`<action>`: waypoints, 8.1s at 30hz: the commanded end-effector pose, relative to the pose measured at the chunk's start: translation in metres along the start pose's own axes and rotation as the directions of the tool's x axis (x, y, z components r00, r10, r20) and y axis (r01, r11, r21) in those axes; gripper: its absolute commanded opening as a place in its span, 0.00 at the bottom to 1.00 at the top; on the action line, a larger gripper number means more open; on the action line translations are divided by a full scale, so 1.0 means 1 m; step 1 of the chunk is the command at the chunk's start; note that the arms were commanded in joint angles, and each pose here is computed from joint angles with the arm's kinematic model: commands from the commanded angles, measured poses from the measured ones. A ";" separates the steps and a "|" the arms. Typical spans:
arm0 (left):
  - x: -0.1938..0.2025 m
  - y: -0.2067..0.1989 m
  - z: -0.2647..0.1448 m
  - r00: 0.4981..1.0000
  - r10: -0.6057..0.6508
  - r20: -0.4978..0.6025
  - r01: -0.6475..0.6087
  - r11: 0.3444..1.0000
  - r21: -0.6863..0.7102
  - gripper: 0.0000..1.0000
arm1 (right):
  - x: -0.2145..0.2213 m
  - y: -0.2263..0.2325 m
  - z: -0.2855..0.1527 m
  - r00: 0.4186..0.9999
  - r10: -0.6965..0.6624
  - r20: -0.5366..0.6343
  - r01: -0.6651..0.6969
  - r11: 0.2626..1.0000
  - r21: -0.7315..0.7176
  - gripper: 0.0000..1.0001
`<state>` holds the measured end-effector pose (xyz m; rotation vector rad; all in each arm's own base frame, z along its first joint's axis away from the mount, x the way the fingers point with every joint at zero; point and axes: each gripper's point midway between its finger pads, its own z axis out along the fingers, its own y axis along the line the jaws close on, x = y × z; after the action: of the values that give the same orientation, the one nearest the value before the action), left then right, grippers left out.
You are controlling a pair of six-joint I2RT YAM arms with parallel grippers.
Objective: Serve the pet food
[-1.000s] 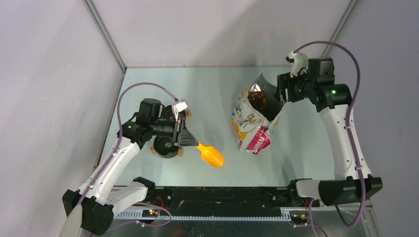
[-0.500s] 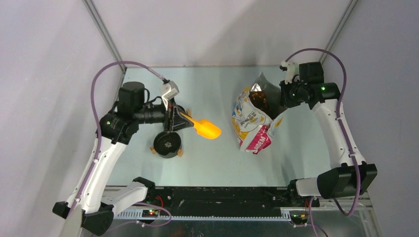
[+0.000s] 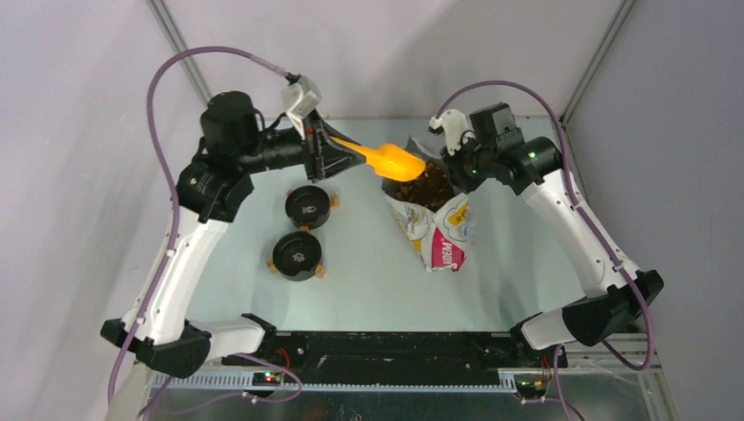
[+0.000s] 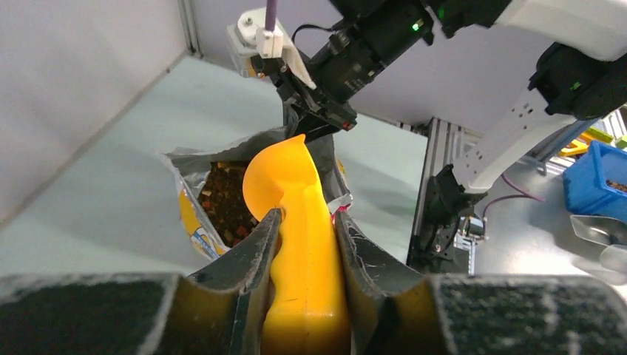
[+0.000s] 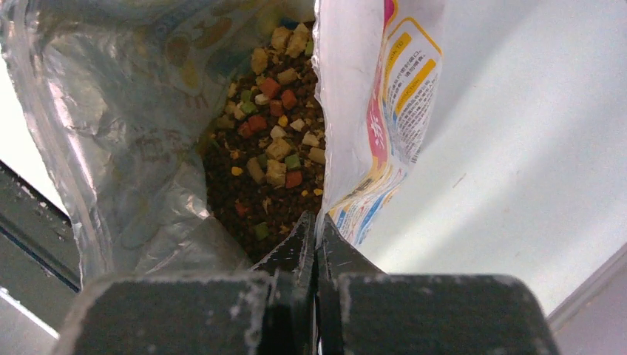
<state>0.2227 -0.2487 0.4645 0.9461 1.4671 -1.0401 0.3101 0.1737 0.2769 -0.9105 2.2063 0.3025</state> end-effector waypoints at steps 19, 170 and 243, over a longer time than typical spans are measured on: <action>0.127 0.053 0.052 0.957 -0.071 -0.283 -0.012 0.959 -0.284 0.00 | -0.066 0.041 -0.021 0.975 -0.083 0.208 0.088 0.996 -0.018 0.45; 0.119 0.073 0.080 0.121 -0.989 -0.089 0.983 0.107 0.147 0.00 | -0.016 -0.018 -0.037 0.980 0.122 0.155 -0.127 0.992 0.018 0.00; 0.192 0.175 -0.178 0.065 -0.662 0.746 0.994 0.112 0.012 0.00 | -0.015 -0.010 -0.067 0.953 0.144 0.267 -0.143 0.990 -0.023 0.00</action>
<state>0.3168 -0.0329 0.2692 -0.9770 1.5801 -1.5500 0.2891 0.1318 0.2749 -0.6686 2.2737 0.4120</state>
